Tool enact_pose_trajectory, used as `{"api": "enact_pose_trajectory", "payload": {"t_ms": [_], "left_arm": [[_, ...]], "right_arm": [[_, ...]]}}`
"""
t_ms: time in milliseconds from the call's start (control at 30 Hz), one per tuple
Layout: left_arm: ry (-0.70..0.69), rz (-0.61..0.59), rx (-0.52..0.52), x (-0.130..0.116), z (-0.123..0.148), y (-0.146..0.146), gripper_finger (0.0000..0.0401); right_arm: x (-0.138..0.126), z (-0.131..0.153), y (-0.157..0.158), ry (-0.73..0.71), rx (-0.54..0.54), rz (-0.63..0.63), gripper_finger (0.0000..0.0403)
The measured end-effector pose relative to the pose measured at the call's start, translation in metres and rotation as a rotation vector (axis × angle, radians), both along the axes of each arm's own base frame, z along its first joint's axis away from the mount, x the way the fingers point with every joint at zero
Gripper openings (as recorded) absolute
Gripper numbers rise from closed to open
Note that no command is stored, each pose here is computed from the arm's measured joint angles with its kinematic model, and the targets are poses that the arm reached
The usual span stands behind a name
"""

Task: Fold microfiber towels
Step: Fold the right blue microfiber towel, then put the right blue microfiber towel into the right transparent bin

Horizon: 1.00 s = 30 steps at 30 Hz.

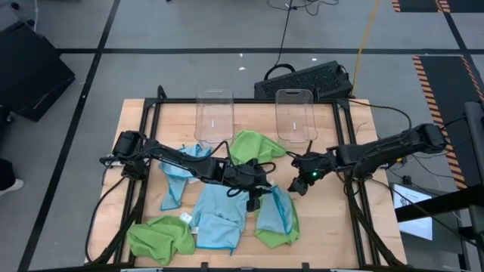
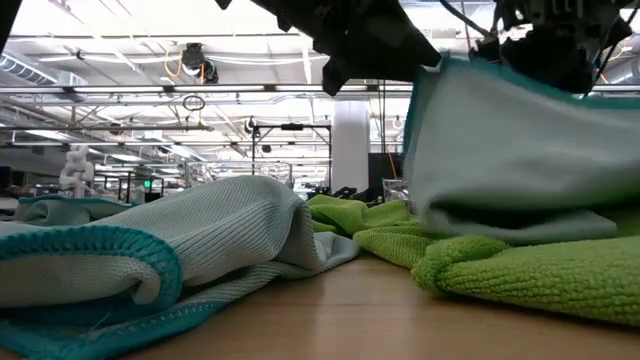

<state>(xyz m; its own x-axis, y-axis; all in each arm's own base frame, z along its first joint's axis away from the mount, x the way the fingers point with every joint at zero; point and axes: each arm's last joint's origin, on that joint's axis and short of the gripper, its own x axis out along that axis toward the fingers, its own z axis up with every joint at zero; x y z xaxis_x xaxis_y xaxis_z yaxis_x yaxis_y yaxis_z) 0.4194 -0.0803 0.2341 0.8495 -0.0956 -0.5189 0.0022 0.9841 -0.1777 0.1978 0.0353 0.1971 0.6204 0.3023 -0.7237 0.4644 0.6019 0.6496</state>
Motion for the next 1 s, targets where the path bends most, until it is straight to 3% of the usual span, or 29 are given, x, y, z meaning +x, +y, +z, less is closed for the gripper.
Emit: {"api": "enact_pose_trajectory", "payload": {"t_ms": [200,367,667,1000], "left_arm": [[0.012,0.099,-0.122,-0.002,0.0,-0.008,0.022],[0.039,0.166,-0.264,-0.005,-0.001,-0.02,0.0256],[0.207,0.338,-0.378,-0.022,-0.014,-0.043,0.0237],[0.368,0.488,-0.46,-0.036,-0.026,-0.046,0.0203]], "right_arm": [[-0.017,0.005,0.001,0.048,-0.045,-0.008,0.0192],[-0.024,0.006,0.005,0.064,-0.052,0.017,0.0192],[-0.027,0.006,0.013,0.066,-0.067,0.037,0.0192],[-0.026,0.006,0.013,0.057,-0.095,0.037,0.0192]]}}
